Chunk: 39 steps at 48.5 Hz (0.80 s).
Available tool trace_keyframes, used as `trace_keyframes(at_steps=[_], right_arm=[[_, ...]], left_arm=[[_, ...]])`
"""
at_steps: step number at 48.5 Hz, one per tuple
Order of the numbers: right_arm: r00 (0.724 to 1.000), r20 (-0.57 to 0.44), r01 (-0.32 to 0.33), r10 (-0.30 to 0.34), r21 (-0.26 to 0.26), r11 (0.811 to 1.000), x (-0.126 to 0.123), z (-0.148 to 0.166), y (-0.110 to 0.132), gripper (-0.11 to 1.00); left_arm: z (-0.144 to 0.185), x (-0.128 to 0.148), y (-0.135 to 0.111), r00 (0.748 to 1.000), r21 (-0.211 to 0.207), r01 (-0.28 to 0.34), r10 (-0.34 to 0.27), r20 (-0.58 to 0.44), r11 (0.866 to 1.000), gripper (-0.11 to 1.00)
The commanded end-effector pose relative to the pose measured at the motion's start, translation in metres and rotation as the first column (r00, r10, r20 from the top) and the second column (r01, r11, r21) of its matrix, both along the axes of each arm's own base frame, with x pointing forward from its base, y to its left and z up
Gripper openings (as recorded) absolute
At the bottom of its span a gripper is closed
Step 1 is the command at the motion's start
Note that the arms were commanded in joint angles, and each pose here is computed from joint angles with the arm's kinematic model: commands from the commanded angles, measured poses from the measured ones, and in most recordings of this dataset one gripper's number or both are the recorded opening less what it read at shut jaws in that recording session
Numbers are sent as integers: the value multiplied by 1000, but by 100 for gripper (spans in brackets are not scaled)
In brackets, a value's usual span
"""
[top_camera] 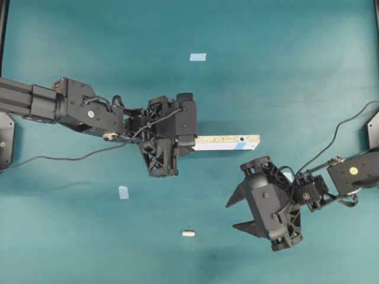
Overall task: Move the wooden board into place and insert the rod into its hole.
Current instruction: 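Slide the board further right and down into position with the left gripper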
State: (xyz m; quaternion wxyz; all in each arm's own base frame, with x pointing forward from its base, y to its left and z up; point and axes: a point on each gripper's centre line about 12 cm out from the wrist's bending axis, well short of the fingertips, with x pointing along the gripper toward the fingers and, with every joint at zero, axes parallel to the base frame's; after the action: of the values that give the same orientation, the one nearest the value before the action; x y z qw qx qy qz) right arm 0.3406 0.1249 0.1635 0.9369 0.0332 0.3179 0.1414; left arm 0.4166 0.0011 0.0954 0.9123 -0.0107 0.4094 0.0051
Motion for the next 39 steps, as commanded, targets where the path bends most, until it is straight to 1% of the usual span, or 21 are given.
trace_keyframes(at_steps=[1, 3, 6, 14, 23, 32, 37, 39], right_arm=[[999, 34, 2, -3, 13, 1000, 2, 11, 0, 62], [999, 33, 2, -3, 12, 1000, 2, 11, 0, 62], [999, 33, 3, -3, 11, 1000, 2, 11, -1, 62], [999, 33, 4, -4, 12, 1000, 2, 11, -1, 62], [999, 34, 6, -6, 13, 1000, 3, 12, -1, 62], [999, 34, 5, -6, 10, 1000, 3, 11, -2, 62], [999, 32, 7, -7, 10, 1000, 2, 11, -3, 62], [999, 34, 7, -7, 10, 1000, 3, 11, -2, 62]], left_arm=[[9, 3, -4, 999, 25, 34, -35, 30, 999, 21], [9, 2, -4, 998, 40, 50, -51, 30, 998, 21], [9, 2, -4, 998, 48, 59, -60, 29, 997, 21], [10, 3, -2, 998, 48, 56, -57, 31, 997, 21], [12, 5, 1, 999, 28, 25, -26, 39, 999, 21], [16, 10, 9, 997, -21, -44, 45, 55, 999, 22], [15, 10, 10, 997, -30, -54, 55, 52, 998, 22], [15, 10, 10, 997, -31, -55, 56, 52, 998, 26]])
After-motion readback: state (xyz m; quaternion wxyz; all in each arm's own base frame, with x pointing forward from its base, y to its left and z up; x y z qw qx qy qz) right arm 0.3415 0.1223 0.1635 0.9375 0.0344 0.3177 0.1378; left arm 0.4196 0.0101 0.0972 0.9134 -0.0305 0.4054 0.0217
